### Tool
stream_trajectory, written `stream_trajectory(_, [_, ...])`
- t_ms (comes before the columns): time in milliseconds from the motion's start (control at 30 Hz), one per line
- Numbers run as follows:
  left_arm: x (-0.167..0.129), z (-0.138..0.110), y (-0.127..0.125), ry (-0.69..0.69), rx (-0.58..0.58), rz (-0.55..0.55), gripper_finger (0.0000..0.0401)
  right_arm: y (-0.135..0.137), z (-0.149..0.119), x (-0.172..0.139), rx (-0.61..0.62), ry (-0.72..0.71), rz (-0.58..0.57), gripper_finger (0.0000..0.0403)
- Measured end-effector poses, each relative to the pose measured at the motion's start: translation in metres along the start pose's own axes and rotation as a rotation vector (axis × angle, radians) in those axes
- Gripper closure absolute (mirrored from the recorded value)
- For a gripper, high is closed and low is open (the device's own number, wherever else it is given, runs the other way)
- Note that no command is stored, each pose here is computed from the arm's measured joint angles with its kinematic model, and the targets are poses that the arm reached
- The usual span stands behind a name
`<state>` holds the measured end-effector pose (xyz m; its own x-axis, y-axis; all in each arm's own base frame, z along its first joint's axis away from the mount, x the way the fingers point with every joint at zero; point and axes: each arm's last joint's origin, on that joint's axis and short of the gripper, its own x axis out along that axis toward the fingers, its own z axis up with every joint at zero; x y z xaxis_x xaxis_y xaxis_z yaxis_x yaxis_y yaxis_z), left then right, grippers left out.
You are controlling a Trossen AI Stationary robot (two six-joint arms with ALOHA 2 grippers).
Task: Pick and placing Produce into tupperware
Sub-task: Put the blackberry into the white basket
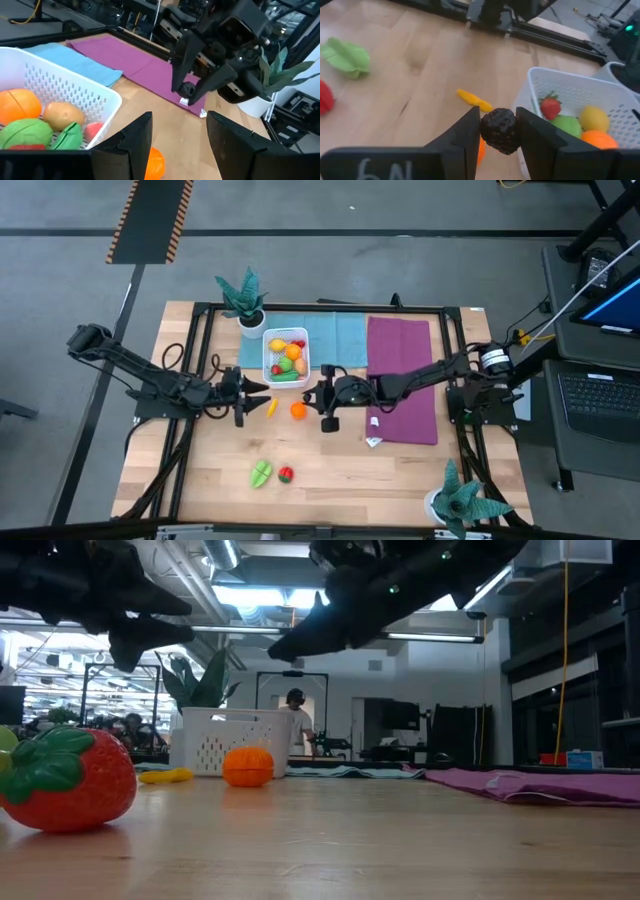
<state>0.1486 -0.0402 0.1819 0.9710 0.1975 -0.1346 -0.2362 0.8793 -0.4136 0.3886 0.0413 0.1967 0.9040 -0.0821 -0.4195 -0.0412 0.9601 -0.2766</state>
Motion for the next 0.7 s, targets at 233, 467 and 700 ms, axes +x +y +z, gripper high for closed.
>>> stream_trajectory(233, [0.0,-0.001,0.0,0.004,0.028,0.002,0.0222,-0.015,0.001,0.002,0.025,-0.034,-0.042,0.0279])
stream_trajectory(467, [0.0,-0.001,0.0,0.004,0.245,0.002,0.0222,-0.027,0.002,0.003,0.127,-0.061,-0.075,0.0282])
stream_trajectory(700, [0.0,-0.001,0.0,0.004,0.379,0.003,0.0222,-0.038,0.0,0.004,0.192,-0.064,-0.101,0.0284])
